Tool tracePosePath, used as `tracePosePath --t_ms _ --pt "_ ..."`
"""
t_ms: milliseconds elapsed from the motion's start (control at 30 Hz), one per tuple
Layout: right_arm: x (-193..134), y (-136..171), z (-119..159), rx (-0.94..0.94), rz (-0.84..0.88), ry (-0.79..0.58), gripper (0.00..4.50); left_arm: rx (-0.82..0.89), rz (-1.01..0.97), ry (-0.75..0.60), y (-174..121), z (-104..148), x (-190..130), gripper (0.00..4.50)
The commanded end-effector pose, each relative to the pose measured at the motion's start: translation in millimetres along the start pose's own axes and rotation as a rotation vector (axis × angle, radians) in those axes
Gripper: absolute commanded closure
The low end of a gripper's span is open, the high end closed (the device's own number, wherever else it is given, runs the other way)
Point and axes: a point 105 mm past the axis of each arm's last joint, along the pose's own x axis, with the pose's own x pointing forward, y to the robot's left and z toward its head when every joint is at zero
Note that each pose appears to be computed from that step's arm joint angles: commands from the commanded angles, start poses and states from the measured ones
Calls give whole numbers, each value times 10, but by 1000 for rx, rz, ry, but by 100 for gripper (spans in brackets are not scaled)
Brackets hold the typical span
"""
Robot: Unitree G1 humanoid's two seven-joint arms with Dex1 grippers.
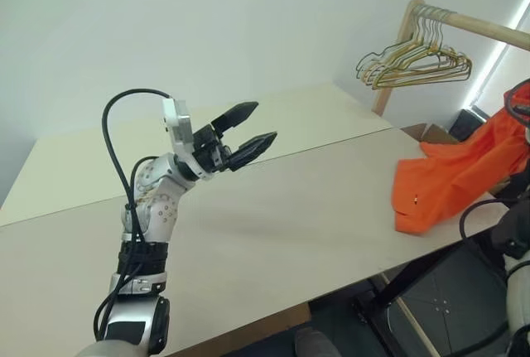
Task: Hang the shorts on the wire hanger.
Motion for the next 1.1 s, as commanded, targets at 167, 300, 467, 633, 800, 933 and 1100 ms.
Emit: tracePosePath --t_ms 167,300,467,633,800,933,1100 --pt "-11 -8 108 123 23 1 450 60 -15 -23 -67 107 25 7" --pt "19 -21 51 158 22 24 450 59 -14 -23 -82 93 30 7" --pt "38 -49 18 182 3 36 450 58 -10 -23 -88 86 32 7" --pt "46 -140 53 216 -23 19 450 56 -7 -20 -94 81 17 7" --pt "29 -151 122 242 -19 -3 450 53 0 -15 -100 70 -6 7" --pt "62 -127 -4 364 14 67 450 51 2 -15 -115 63 -3 7" --pt "86 -142 -54 354 -7 72 450 55 5 -17 -115 73 -16 7"
